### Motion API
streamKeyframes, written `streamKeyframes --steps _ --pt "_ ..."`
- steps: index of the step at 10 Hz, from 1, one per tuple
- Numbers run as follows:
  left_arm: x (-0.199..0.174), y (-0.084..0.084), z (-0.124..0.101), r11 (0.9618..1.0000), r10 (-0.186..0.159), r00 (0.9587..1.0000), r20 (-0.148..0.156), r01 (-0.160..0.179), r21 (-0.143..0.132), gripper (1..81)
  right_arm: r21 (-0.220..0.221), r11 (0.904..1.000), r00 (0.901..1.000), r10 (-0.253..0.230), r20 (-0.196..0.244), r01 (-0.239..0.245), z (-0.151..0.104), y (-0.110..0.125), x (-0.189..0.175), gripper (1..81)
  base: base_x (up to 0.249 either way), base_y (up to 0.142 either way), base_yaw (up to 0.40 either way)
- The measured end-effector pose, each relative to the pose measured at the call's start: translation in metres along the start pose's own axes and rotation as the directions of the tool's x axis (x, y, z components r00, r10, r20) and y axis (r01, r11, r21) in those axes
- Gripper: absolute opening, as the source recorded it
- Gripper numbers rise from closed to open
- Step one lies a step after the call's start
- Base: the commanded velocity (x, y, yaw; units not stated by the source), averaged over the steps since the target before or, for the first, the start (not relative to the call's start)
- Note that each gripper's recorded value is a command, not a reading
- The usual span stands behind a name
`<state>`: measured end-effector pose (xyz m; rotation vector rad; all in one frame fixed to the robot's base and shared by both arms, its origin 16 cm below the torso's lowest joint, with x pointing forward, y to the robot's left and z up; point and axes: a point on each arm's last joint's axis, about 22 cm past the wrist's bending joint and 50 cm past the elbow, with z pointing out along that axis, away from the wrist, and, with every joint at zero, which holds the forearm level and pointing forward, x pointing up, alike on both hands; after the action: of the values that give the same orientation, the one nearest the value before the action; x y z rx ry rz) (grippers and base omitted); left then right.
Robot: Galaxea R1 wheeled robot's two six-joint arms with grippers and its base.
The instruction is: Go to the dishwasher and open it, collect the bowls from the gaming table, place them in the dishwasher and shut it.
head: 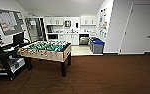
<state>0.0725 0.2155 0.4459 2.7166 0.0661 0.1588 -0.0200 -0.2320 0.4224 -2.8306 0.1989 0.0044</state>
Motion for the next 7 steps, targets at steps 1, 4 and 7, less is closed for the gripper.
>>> streamKeyframes --steps 1,4,7 --pt "0.0009 -0.0024 -0.0009 1.0000 0.002 1.0000 0.000 -0.002 0.004 1.0 0.001 1.0000 1.0000 0.000 -0.001 0.000 0.0003 -0.0011 0.0001 1.0 0.156 -0.080 0.000" --pt "-0.0053 -0.0027 -0.0011 1.0000 -0.001 1.0000 0.006 0.001 0.004 1.0 0.008 1.0000 1.0000 -0.001 0.001 0.001 0.0015 -0.0056 -0.0008 1.0 0.157 -0.080 0.000" --pt "-0.0043 -0.0026 -0.0011 1.0000 -0.001 1.0000 0.005 0.001 0.004 1.0 0.008 1.0000 1.0000 -0.001 0.000 0.001 0.0015 -0.0059 0.0007 1.0 0.157 -0.078 0.000"
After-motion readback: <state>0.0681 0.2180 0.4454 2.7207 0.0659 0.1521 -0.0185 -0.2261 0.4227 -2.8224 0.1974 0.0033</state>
